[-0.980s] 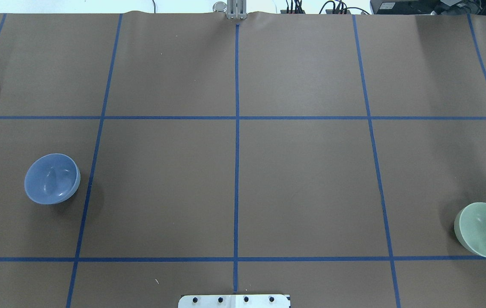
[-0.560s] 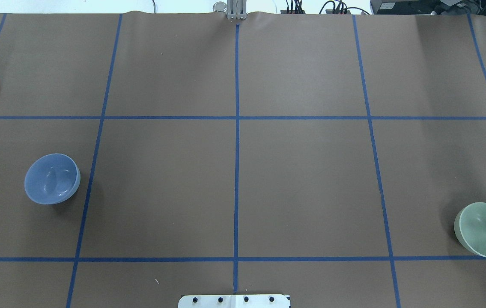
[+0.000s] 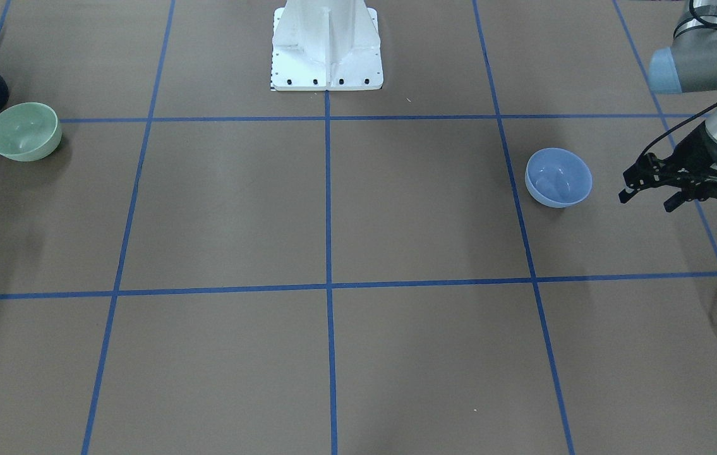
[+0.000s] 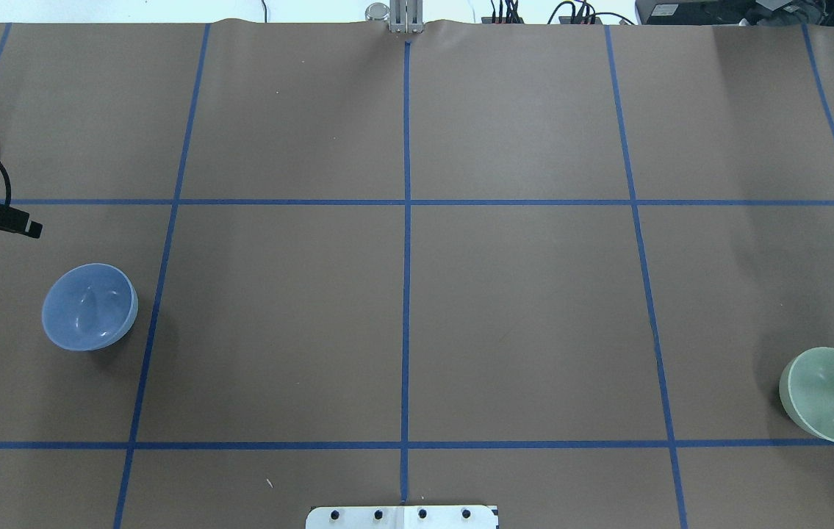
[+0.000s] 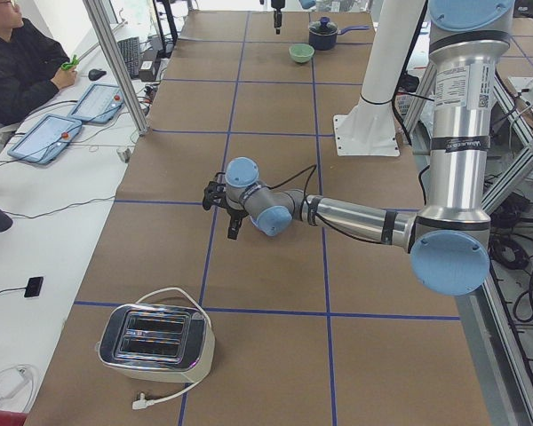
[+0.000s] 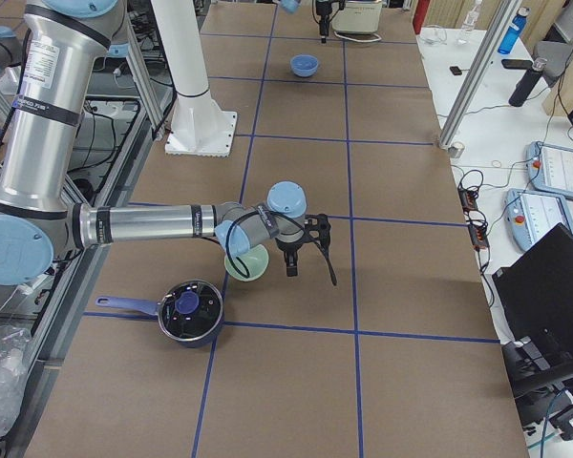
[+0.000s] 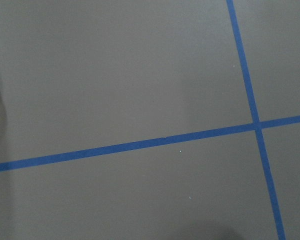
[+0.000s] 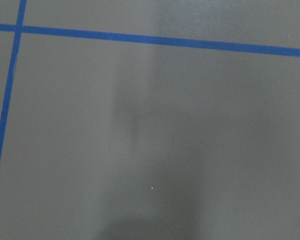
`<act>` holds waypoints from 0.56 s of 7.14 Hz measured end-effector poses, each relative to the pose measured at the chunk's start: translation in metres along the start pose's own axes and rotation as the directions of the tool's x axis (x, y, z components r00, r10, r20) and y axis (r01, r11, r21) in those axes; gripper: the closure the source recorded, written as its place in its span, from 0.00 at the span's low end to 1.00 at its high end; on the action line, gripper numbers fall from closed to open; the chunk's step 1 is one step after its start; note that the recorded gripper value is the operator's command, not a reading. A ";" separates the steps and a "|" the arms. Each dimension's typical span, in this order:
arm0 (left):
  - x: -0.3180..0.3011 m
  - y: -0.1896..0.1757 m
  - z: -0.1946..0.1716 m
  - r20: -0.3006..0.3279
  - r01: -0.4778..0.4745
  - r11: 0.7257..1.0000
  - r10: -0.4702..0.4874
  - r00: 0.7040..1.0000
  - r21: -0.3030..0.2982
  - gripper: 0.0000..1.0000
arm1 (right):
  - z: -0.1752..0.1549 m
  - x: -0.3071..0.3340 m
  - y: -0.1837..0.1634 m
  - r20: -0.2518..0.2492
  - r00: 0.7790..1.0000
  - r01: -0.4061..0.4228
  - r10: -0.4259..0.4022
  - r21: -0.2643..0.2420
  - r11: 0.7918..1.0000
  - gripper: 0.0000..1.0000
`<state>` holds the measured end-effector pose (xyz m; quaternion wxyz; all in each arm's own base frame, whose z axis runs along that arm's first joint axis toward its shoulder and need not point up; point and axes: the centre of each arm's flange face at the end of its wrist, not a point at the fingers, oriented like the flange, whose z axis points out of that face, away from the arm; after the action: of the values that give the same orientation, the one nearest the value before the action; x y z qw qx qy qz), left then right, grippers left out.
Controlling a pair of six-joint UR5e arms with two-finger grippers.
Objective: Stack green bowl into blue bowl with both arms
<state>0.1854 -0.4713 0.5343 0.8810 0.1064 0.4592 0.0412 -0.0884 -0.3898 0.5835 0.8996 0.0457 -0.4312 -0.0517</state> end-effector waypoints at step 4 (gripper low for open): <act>0.034 0.038 0.047 0.003 0.013 1.000 -0.013 1.000 -0.018 0.07 | 0.011 0.008 0.023 -0.003 1.000 0.001 -0.001 -0.033 0.999 0.00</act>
<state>0.2439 -0.4359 0.5415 0.8828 0.0957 0.4582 0.0394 -0.0909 -0.3682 0.5997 0.9008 0.0313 -0.4290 -0.0593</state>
